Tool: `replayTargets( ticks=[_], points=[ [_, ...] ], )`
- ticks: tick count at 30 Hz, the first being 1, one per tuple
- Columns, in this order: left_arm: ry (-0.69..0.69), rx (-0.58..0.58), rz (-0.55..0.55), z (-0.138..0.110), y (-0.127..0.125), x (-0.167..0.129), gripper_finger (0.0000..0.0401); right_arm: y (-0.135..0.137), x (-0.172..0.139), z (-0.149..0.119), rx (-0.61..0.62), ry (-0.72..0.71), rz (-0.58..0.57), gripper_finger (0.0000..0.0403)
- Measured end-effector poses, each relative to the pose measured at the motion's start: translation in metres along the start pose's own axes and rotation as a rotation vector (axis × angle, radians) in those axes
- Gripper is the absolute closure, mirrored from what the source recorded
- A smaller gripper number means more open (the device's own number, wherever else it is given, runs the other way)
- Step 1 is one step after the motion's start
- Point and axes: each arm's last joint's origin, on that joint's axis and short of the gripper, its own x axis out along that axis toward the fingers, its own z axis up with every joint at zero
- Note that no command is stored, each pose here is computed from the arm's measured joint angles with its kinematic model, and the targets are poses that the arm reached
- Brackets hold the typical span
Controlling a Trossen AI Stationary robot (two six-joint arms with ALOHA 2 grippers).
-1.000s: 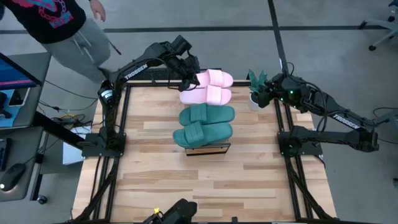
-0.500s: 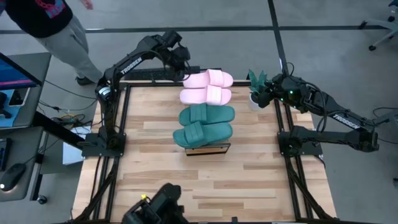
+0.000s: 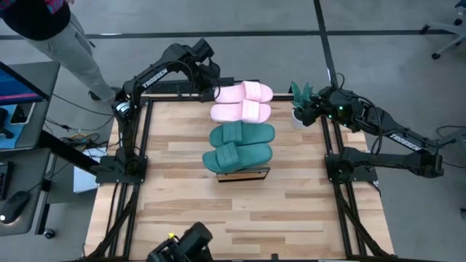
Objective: Pick and place slides into the shelf
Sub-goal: Adjust the slides on the shelf
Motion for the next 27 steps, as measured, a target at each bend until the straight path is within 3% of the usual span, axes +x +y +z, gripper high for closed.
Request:
replayTargets(
  ticks=[12,20,27],
  points=[
    [0.137,0.075,0.011,-0.011,-0.009,0.029,0.0401,-0.001,0.0,-0.002,-0.008,0.019,-0.006,0.0274],
    [0.045,0.139,0.055,-0.012,-0.014,0.002,0.0401,-0.001,0.0,-0.002,-0.009,0.02,-0.006,0.0274],
    [0.055,0.165,0.021,-0.015,-0.015,0.006,0.0401,-0.001,0.0,-0.002,-0.014,0.02,-0.006,0.0274]
  ],
)
